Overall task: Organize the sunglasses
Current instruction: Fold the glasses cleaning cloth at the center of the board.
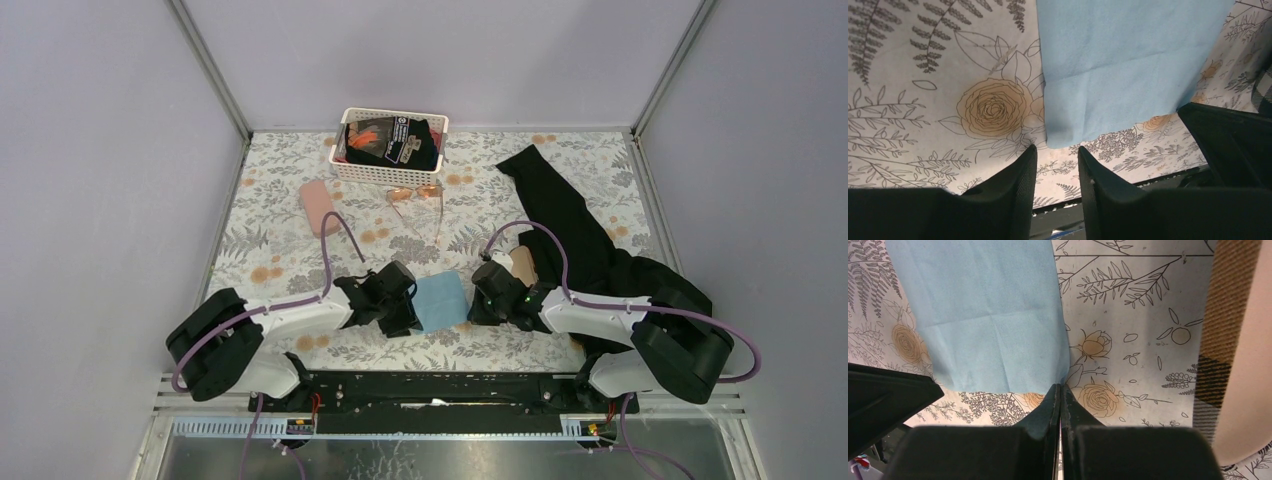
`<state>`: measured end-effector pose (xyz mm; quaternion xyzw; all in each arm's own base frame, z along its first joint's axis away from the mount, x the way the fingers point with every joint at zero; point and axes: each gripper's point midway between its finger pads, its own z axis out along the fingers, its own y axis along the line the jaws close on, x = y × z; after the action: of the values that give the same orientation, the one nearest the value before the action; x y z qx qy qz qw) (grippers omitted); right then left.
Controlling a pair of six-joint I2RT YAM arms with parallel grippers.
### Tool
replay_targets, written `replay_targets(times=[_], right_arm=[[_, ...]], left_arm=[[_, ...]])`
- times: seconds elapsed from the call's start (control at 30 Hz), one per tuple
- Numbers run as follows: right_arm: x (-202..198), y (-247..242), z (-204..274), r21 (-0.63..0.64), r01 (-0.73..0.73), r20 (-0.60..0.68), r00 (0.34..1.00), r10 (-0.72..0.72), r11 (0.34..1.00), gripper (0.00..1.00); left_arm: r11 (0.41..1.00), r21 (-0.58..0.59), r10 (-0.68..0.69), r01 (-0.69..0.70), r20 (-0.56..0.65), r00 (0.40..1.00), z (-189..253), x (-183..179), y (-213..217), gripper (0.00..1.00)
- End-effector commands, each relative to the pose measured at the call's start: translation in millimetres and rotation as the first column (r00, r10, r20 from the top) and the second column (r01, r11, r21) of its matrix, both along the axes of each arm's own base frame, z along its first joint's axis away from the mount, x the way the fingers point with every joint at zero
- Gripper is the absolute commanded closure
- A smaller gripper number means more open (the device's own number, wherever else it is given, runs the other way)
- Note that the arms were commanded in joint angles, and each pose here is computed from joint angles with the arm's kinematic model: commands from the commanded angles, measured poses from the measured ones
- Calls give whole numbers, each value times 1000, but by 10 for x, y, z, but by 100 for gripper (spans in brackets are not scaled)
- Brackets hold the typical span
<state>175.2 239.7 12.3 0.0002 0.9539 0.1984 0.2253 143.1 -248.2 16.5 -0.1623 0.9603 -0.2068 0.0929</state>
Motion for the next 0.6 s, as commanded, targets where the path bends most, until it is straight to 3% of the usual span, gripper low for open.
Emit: replay_targets(times=[0.0, 0.1, 0.2, 0.33, 0.57], right_arm=[[-4, -34, -3, -22, 2, 11, 1000, -2, 1000, 99], [1, -42, 4, -24, 5, 15, 1000, -4, 1000, 84], [11, -54, 10, -33, 8, 19, 1000, -7, 999, 74], [17, -49, 5, -36, 8, 19, 1000, -7, 999, 71], [7, -47, -25, -36, 4, 13, 1000, -4, 999, 70]], left_arm=[[999, 49, -14, 14, -2, 1000, -77, -2, 46, 57], [999, 50, -19, 19, -17, 1000, -123, -6, 22, 59], [999, 44, -22, 23, -25, 999, -156, -11, -4, 69], [999, 42, -20, 22, -35, 999, -184, -24, -10, 85], [999, 48, -8, 9, -19, 1000, -141, -2, 16, 100]])
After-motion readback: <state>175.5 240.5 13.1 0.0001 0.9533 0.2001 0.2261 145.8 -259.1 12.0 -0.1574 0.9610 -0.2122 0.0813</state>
